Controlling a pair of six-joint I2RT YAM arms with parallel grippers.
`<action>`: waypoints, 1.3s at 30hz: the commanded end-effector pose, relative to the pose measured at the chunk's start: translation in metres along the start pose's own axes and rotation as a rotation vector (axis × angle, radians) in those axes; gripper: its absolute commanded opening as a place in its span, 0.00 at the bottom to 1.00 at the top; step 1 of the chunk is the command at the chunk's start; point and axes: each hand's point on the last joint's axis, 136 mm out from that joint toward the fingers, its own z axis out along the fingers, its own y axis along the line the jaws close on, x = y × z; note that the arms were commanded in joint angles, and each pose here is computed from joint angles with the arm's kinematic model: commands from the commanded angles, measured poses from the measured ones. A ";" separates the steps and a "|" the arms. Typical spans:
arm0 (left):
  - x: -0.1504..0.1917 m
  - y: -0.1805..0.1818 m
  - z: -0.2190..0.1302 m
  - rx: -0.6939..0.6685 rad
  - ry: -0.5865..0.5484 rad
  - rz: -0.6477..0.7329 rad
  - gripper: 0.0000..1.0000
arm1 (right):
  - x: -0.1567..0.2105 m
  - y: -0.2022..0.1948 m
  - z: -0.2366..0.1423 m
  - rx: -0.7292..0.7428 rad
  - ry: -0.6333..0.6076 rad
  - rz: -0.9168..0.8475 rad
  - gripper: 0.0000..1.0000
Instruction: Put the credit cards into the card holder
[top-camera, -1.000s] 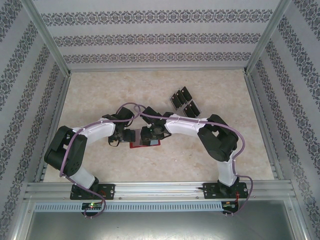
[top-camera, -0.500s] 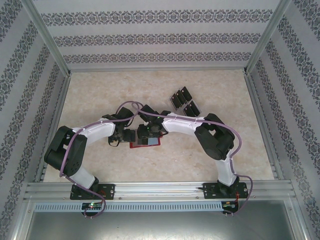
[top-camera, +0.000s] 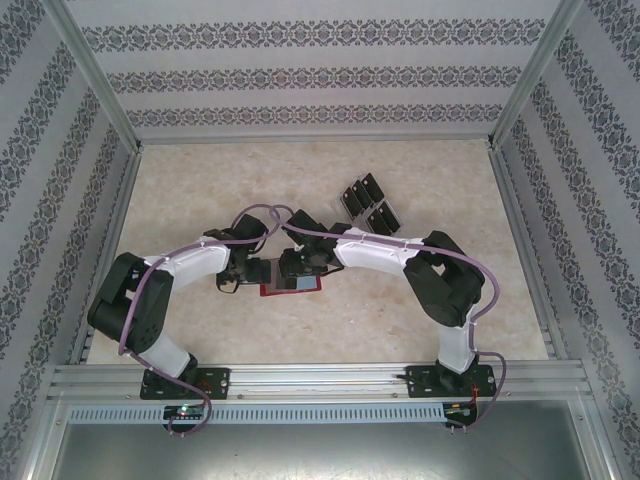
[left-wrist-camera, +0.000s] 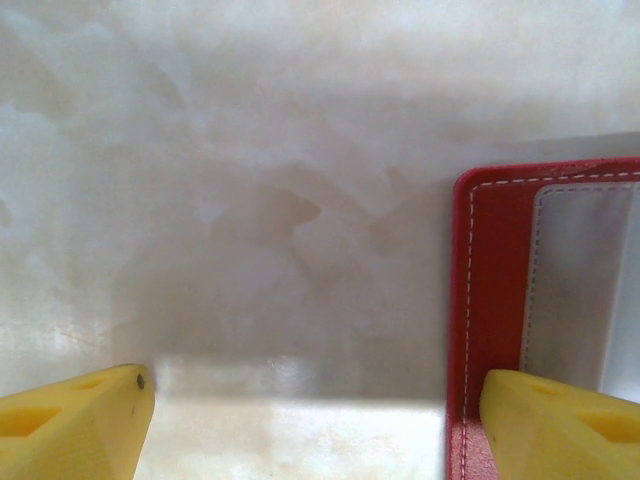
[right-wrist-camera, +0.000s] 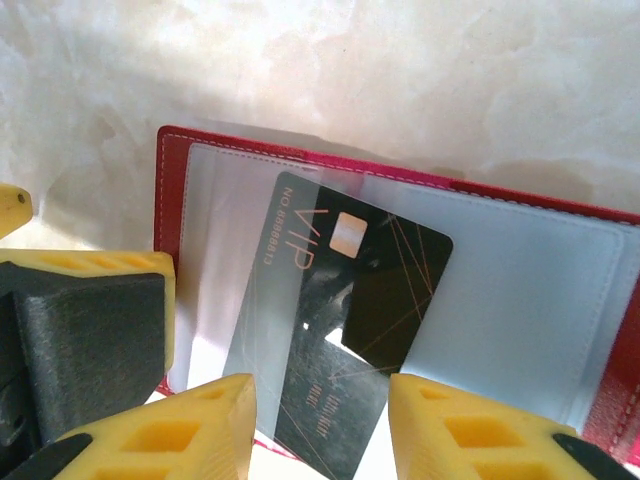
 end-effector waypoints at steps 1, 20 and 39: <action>-0.009 0.005 -0.011 0.016 -0.037 -0.063 0.86 | -0.002 -0.007 0.002 0.017 -0.012 0.013 0.41; -0.035 0.018 -0.011 0.069 -0.039 -0.140 0.89 | -0.002 -0.017 0.009 0.014 -0.004 0.050 0.46; -0.025 0.015 0.005 0.079 0.001 -0.137 0.89 | -0.007 -0.002 0.016 -0.010 0.018 0.026 0.45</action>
